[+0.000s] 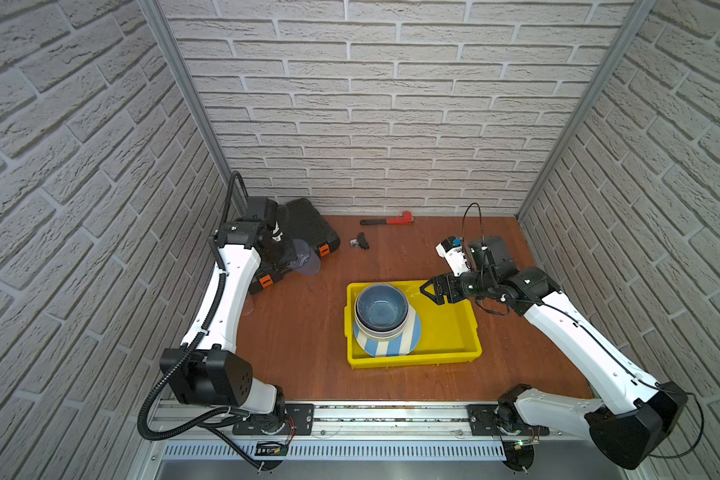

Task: Place the mixed dishes into the plastic bin
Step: 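Close the left gripper on the clear cup and lift it, then carry the clear cup over the bin while the right gripper reaches toward it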

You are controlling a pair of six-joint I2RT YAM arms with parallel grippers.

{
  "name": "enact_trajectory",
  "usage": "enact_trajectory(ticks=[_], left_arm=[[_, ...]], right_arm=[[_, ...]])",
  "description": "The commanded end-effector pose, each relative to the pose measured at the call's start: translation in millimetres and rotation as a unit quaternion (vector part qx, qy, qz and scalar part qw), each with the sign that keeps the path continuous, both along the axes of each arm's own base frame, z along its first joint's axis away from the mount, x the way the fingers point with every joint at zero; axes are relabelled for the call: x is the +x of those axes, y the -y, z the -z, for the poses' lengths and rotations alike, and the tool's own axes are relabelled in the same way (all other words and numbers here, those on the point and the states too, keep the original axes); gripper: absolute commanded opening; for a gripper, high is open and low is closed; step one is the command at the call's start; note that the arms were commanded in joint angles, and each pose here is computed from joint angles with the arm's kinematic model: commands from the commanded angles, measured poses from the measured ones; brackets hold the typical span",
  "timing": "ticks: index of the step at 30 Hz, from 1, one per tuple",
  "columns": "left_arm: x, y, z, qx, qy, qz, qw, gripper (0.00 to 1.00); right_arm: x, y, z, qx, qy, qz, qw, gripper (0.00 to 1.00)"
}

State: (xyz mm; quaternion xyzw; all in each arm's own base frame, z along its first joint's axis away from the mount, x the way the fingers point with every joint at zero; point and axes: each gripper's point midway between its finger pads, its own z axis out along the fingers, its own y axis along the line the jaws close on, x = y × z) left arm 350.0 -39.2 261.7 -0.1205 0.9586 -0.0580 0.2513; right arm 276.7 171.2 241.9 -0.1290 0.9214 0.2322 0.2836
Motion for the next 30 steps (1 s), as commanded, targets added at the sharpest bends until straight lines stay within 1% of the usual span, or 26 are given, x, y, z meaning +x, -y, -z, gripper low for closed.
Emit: enact_trajectory(ticks=[1,5,9,12,18,23,26,30], left_arm=[[9.0,13.7,-21.3,0.044,0.028,-0.004,0.999,0.00],[23.1,48.8,-39.6,0.085,0.057,0.018,0.995,0.00],[30.5,94.9,-54.9,0.103,0.084,0.058,0.989,0.00],[34.6,127.8,-60.5,0.120,0.101,0.088,0.984,0.00],[36.5,188.0,-66.7,0.119,0.133,0.135,0.975,0.00],[28.4,232.6,-77.3,0.107,0.171,0.165,0.965,0.00],[23.4,249.4,-80.7,0.108,0.183,0.175,0.961,0.00],[18.0,267.5,-79.9,0.107,0.193,0.185,0.958,0.00]], right_arm=[[8.7,4.3,-11.6,0.011,0.030,0.028,0.999,0.85],[15.4,4.2,-35.2,0.033,0.069,0.042,0.996,0.82],[22.9,2.4,-60.5,0.059,0.112,0.052,0.991,0.79],[28.3,1.7,-72.8,0.071,0.131,0.060,0.987,0.78],[36.7,-0.9,-87.2,0.095,0.152,0.074,0.981,0.74],[41.8,1.9,-94.8,0.103,0.167,0.092,0.976,0.74],[45.1,4.8,-95.2,0.103,0.171,0.105,0.974,0.73],[49.1,3.8,-99.2,0.118,0.179,0.113,0.970,0.72]])
